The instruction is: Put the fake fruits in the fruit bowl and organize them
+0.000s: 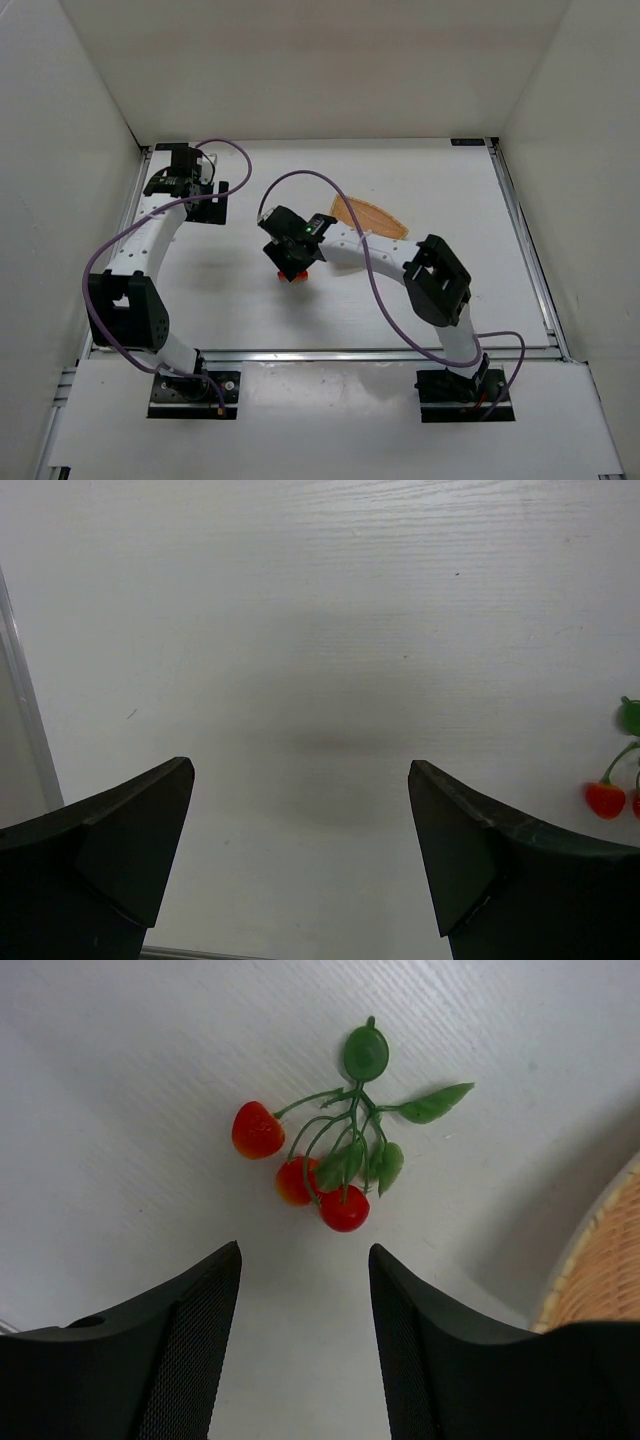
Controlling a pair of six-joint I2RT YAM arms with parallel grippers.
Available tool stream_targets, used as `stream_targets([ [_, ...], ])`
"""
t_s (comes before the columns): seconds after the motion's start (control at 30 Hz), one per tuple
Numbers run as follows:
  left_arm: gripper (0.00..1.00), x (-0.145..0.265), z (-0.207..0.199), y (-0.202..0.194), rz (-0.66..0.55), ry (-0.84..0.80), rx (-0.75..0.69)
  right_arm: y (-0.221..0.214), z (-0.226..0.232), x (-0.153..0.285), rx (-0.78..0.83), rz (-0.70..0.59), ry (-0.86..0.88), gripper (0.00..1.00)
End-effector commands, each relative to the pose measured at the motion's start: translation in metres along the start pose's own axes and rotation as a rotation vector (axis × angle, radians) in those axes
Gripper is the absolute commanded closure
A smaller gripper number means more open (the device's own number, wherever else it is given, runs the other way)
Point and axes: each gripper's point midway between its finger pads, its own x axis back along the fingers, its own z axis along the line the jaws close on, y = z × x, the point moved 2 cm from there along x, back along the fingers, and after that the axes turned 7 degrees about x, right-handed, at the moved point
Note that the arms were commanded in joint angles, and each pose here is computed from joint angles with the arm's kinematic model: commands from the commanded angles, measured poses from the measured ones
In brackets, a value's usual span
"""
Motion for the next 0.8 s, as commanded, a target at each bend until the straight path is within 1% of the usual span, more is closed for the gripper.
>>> stream_targets([
  [0.0,0.01,0.015,0.004,0.005,-0.052,0.012,0.005,0.001,0.001,-0.007,0.012,0.037,0.025,0.42],
  [0.07,0.01,0.012,0.004,0.004,-0.042,0.013,0.003,-0.006,0.001,-0.014,0.016,0.072,0.024,0.43],
  [0.17,0.01,0.010,0.003,0.006,-0.043,0.013,0.003,-0.007,0.002,-0.019,0.017,0.081,0.024,0.48],
  [0.27,0.01,0.010,0.003,0.006,-0.042,0.013,0.003,-0.009,0.002,-0.023,0.018,0.090,0.023,0.50],
  [0.33,0.01,0.010,0.003,0.006,-0.042,0.013,0.003,-0.018,0.001,-0.027,0.022,0.119,0.012,0.51],
  [0.47,0.01,0.008,0.003,0.005,-0.033,0.014,0.002,-0.033,-0.003,-0.042,0.032,0.180,-0.021,0.51],
  [0.77,0.01,0.008,0.003,0.003,-0.024,0.014,0.001,-0.023,-0.010,-0.050,0.063,0.171,-0.069,0.50],
])
